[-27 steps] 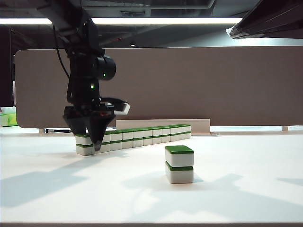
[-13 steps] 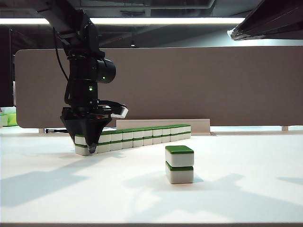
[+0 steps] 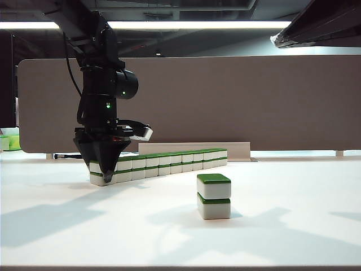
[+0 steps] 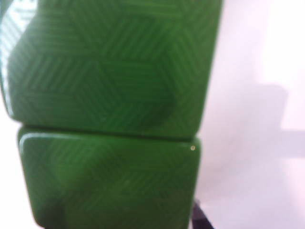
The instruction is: Take a mahjong tile from the mahjong wall and then place it on the table close to you.
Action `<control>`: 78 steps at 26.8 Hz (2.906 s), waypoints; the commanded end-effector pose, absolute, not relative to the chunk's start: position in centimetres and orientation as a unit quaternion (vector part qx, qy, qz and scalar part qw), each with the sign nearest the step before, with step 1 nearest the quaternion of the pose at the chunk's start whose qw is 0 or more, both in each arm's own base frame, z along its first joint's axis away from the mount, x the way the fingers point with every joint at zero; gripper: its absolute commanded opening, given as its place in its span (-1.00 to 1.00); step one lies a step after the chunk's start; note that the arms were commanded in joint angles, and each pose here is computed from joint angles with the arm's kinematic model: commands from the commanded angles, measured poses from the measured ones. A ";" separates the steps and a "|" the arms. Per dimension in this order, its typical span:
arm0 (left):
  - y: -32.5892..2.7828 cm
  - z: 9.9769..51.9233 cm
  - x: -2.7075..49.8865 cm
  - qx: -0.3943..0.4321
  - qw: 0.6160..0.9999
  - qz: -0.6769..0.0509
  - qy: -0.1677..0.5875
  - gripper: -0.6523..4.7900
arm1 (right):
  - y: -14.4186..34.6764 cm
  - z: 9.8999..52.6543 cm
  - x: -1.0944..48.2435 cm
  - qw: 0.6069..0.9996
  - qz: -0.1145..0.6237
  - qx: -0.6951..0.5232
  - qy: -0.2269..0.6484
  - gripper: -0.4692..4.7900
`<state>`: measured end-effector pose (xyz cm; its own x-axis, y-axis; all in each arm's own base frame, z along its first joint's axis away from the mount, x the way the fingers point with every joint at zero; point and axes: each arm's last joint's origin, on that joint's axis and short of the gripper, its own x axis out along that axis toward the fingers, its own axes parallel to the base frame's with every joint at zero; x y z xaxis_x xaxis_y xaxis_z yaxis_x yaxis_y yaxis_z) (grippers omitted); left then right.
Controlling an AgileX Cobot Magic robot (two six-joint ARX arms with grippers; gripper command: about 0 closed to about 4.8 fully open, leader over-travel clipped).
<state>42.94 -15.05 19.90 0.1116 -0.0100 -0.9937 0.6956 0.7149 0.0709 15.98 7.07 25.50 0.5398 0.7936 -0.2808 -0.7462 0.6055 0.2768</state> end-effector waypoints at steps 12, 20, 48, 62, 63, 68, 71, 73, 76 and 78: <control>-15.0 20.4 41.5 0.241 0.654 -0.276 0.662 -0.01 | 7.1 25.8 16.1 0.881 0.432 0.058 0.182 -0.83; -16.9 21.1 40.3 0.264 0.639 -0.308 0.653 -0.24 | 6.9 25.8 16.2 0.897 0.400 0.053 0.181 -0.83; -17.8 25.1 38.2 0.193 0.651 -0.383 0.626 -0.24 | 6.9 25.8 16.2 0.897 0.400 0.053 0.182 -0.83; -21.4 25.0 35.9 0.273 0.624 -0.381 0.625 -0.24 | 6.9 25.8 16.2 0.897 0.400 0.053 0.182 -0.83; -21.4 25.0 35.9 0.273 0.623 -0.382 0.626 -0.25 | 6.9 25.8 16.2 0.897 0.400 0.053 0.182 -0.83; -22.1 25.0 35.3 0.279 0.614 -0.387 0.629 -0.31 | 6.9 25.8 16.2 0.899 0.396 0.052 0.181 -0.83; -23.1 24.9 34.6 0.292 0.608 -0.394 0.625 -0.31 | 6.9 25.8 16.3 0.900 0.392 0.051 0.181 -0.83; -23.7 24.9 34.3 0.302 0.604 -0.395 0.623 -0.31 | 6.9 25.8 16.3 0.901 0.392 0.051 0.181 -0.83; -24.3 24.8 33.9 0.308 0.601 -0.399 0.619 -0.31 | 6.8 25.8 16.3 0.901 0.391 0.051 0.181 -0.83; -24.8 24.8 33.6 0.312 0.599 -0.403 0.618 -0.31 | 6.7 25.8 16.3 0.903 0.387 0.052 0.181 -0.83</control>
<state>33.86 -24.54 24.64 -0.0859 -0.0988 -0.9914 0.8621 0.4913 -0.1237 16.26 6.76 25.44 0.6246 0.7207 -0.3008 -0.6795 0.6914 0.2457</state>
